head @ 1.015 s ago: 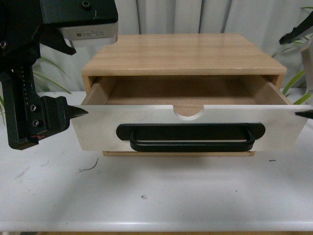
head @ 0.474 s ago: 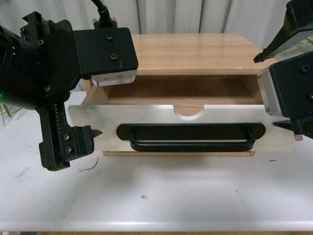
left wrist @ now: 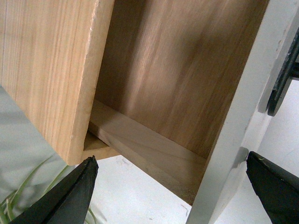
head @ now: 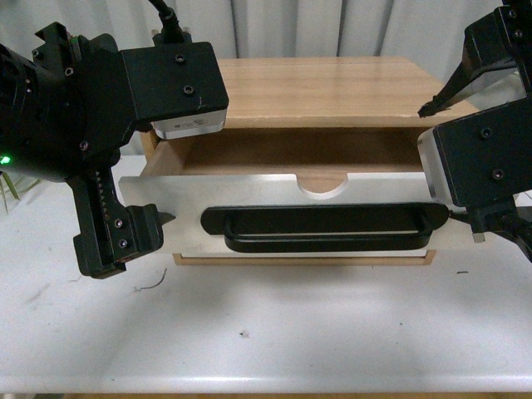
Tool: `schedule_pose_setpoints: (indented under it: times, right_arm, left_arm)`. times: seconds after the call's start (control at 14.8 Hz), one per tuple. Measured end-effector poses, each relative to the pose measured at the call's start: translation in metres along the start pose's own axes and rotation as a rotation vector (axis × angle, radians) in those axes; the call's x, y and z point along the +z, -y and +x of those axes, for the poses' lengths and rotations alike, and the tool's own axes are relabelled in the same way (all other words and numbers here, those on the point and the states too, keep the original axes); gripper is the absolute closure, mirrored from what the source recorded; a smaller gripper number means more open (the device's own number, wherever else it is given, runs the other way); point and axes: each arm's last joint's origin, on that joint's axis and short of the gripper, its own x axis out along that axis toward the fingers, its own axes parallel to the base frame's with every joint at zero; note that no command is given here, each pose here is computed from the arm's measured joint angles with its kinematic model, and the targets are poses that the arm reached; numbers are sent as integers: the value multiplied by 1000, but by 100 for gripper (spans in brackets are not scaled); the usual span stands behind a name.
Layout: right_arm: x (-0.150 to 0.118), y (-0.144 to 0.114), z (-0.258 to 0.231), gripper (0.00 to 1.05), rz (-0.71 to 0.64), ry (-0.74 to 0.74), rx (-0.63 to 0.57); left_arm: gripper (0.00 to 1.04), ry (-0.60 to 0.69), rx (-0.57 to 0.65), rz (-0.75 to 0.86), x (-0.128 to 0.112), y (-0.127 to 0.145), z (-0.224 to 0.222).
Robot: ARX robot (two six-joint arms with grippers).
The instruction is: Close drawer sideways
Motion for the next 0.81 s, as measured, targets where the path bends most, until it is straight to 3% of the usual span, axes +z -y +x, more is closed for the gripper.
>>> schedule_pose_setpoints:
  times: [0.81]
  right_arm:
    - [-41,28,31,6,49,-73,-99]
  left_arm:
    - [7,-12,144,-52,12,-30,45]
